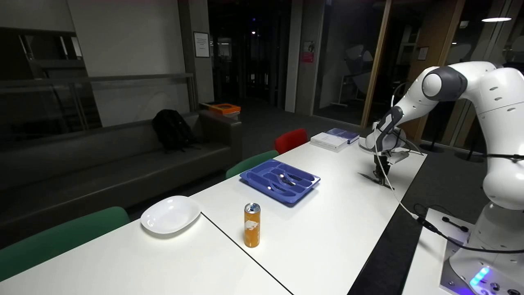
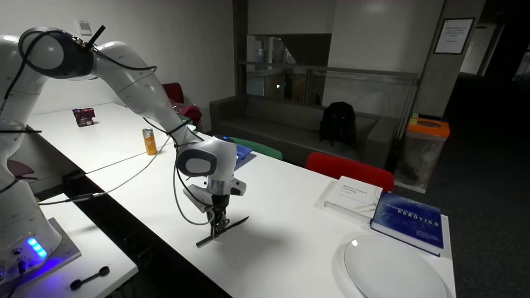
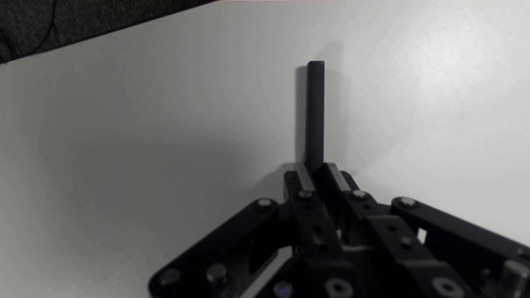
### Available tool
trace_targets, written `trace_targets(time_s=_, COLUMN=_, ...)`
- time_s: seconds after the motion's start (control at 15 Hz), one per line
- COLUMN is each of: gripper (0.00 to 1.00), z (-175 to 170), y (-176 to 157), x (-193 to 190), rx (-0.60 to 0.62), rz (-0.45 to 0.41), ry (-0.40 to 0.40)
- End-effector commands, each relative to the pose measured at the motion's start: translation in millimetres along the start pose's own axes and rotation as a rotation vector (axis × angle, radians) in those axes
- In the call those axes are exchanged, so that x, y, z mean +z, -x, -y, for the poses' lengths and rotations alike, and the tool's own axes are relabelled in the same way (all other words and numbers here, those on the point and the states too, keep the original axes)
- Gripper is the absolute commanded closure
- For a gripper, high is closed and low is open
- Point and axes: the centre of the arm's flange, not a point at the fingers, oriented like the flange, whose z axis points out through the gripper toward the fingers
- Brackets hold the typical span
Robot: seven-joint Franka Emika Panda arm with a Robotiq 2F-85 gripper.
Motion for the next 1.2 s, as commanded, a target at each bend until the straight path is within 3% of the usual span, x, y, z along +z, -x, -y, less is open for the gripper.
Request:
trace_targets(time_s=0.0, gripper=0.97, z=-5.2, y=10.7, x=-20.6, rx=-0.007, rz=-0.015, ry=0.010)
trace_targets(time_s=0.67, gripper=0.97, z=5.2, y=35.6, x=-101.8, rx=-0.002, rz=-0.089, ry=0.060)
trace_targets(time_s=1.13, gripper=0.97, z=80.8, y=22.5, x=-140.1, rx=-0.053, rz=-0.071, ry=0.126)
